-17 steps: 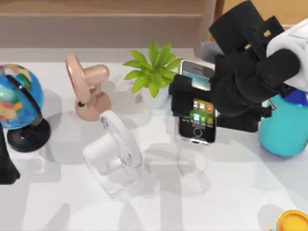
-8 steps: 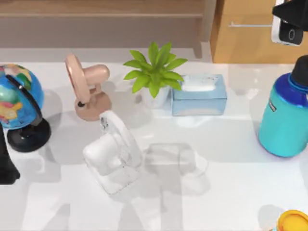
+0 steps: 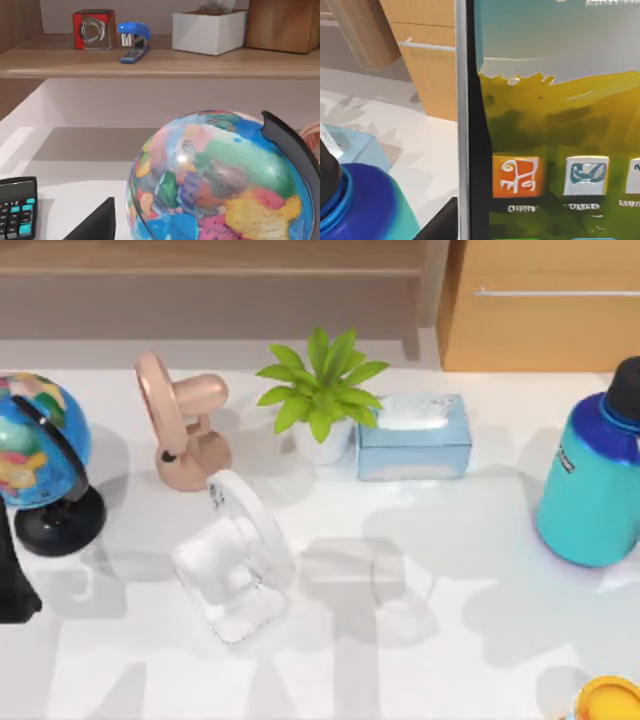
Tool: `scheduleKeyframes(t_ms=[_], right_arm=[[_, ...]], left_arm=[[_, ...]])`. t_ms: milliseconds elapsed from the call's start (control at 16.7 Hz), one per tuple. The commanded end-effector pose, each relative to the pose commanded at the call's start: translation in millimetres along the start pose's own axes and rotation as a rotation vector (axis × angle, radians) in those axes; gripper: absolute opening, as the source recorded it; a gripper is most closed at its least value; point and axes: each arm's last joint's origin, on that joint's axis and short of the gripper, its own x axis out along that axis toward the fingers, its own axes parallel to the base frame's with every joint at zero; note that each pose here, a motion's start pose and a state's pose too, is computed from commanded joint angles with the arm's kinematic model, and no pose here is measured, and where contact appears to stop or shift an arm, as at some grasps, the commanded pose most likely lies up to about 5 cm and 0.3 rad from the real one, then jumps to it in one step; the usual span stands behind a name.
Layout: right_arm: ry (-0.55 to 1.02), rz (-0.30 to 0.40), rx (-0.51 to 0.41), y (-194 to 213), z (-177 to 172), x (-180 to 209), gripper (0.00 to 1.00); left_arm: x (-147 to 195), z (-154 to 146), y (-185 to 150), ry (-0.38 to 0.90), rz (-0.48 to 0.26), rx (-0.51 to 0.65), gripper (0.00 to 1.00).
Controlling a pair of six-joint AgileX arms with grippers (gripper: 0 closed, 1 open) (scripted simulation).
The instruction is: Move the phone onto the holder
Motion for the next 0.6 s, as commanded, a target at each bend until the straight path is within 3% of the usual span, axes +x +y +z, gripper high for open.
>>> scheduleKeyframes(t_ms=[360,600], right_arm=[[0.009,-0.194,-0.111,-27.2,-72.7,-59.3,0.00],[0.031,-0.225,-0.119,-29.0,-86.5,-64.5,0.00]], left_arm=[[0.0,0.0,0.0,0.000,0.000,0.000,1.00],[0.0,0.0,0.0,0.000,0.000,0.000,1.00]])
